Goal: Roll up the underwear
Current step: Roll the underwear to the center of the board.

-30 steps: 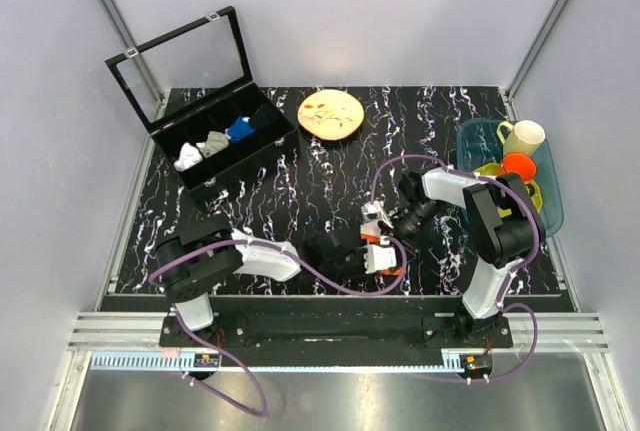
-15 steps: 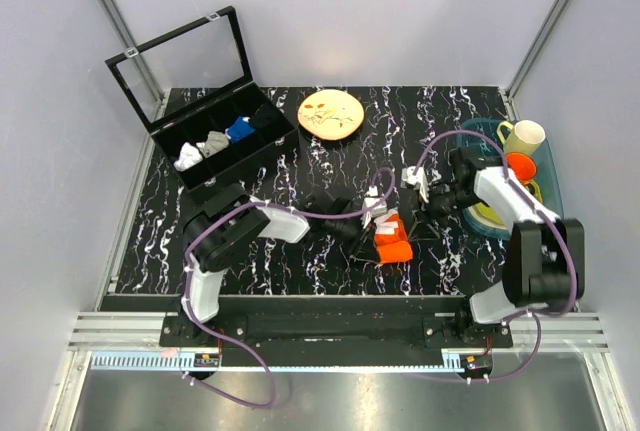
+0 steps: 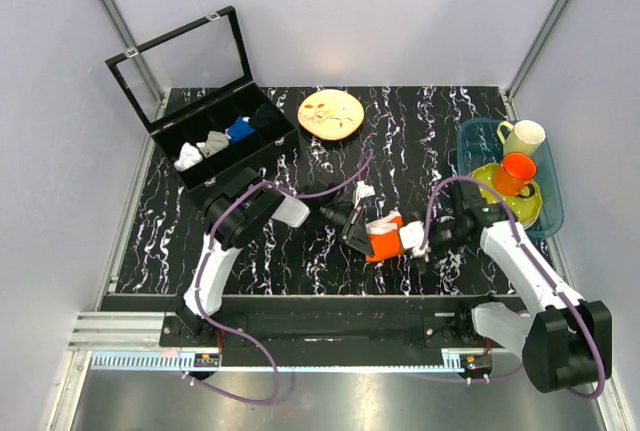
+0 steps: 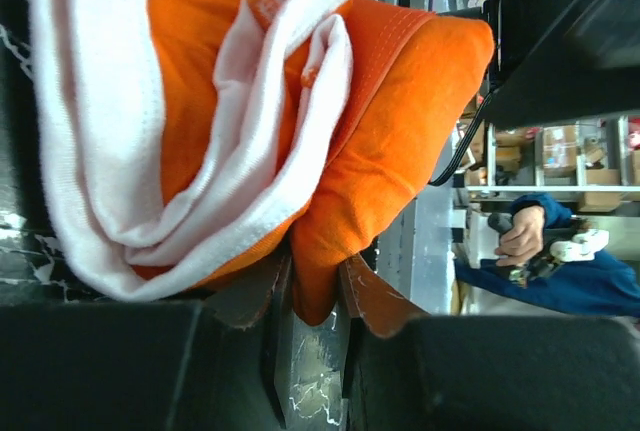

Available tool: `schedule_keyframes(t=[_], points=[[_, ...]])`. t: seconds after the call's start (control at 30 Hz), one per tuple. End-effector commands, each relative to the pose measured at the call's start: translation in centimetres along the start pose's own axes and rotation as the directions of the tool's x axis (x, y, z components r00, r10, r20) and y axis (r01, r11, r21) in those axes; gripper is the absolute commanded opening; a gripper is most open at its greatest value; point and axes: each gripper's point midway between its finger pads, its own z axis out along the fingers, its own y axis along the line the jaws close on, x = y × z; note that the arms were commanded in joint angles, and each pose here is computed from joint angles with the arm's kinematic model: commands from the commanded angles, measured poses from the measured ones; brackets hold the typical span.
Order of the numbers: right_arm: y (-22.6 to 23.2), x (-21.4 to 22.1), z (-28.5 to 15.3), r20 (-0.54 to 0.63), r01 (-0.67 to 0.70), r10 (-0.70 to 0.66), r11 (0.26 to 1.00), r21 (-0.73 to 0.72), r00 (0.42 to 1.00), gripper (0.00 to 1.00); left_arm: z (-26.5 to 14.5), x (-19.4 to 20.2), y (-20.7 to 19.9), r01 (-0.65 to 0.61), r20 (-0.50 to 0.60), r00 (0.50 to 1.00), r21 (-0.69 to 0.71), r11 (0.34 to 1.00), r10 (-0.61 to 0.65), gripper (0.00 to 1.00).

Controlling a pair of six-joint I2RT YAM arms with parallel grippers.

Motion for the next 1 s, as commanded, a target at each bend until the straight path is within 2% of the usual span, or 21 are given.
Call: schedule_keyframes(t=[0.0,0.2,0.4,0.57,0.8,0.97], points=[[0.4,1.0,2.1,-0.055,0.195,-0.199,0.978,-0.066,0.978,0.86,0.2,4.2,5.2,0.288,-0.038,0.954,-0.163,0.944,-0.297,0.17],[1.0,1.1,4.1,-0.076,0.242,-0.254,0.96,-0.14,0.964,0.85,0.3,3.4,5.4,0.288,-0.038,0.953,-0.187,0.939,-0.3,0.17],[1.2,3.1,5.1,-0.148,0.254,-0.275,0.956,-0.148,0.95,0.85,0.4,3.2,5.8,0.289,-0.052,0.95,-0.219,0.932,-0.307,0.18],[1.9,5.1,5.1,-0.219,0.213,-0.25,0.96,-0.181,0.943,0.78,0.4,2.3,5.7,0.28,-0.048,0.953,-0.231,0.932,-0.298,0.19],[2.9,7.4,5.1,-0.307,0.128,-0.185,0.972,-0.195,0.933,0.67,0.0,-0.1,4.3,0.217,-0.003,0.974,-0.255,0.942,-0.226,0.37],[3.3,7.9,5.2,-0.33,0.07,-0.129,0.98,-0.185,0.935,0.58,-0.8,-3.2,2.3,0.133,0.075,0.99,-0.274,0.953,-0.116,0.58]])
